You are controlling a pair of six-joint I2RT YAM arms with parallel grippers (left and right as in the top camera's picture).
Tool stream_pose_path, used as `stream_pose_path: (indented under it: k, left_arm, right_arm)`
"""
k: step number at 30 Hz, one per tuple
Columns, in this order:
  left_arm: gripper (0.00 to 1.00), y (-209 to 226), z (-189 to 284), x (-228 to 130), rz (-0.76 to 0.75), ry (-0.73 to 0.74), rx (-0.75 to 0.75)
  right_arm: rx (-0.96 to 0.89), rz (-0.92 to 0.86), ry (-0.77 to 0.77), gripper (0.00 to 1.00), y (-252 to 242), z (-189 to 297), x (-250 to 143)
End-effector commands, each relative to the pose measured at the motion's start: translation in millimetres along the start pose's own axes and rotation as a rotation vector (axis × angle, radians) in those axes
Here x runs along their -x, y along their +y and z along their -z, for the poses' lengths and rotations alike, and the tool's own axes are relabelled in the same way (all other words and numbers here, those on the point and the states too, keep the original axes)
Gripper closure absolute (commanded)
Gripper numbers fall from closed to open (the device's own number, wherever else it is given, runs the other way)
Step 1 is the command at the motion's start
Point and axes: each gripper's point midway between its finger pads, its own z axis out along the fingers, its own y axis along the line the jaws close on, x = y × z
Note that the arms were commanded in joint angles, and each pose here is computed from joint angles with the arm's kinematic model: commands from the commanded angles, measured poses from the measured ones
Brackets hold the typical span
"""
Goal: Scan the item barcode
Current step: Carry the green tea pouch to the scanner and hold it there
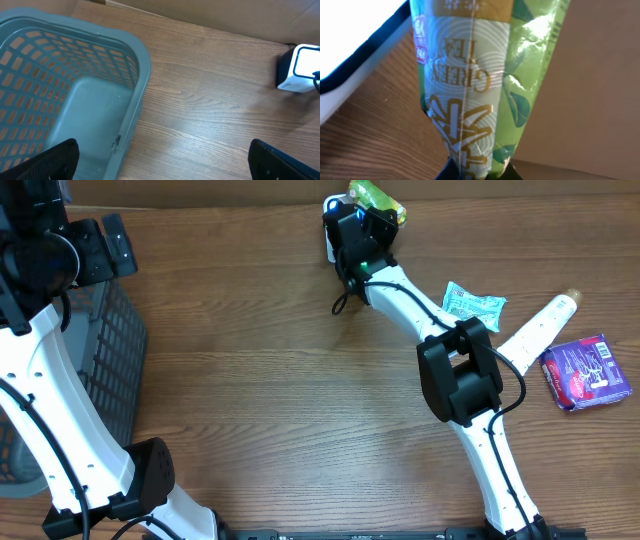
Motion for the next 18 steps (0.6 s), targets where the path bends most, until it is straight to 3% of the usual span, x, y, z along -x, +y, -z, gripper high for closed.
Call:
stream_pose_path:
  k: [1,18]
  left_arm:
    - [0.00,-0.5,-2.0,0.4,0.020,0.003,-0.008]
    - [0.01,-0.5,-2.0,0.4,0.020,0.003,-0.008]
  right_arm:
    - [-0.066,-0.004,0.007,0.96,-24.2,17.2,9.0]
    - [-0.094,-0.004,0.018,0.96,-27.3,32.9,14.1]
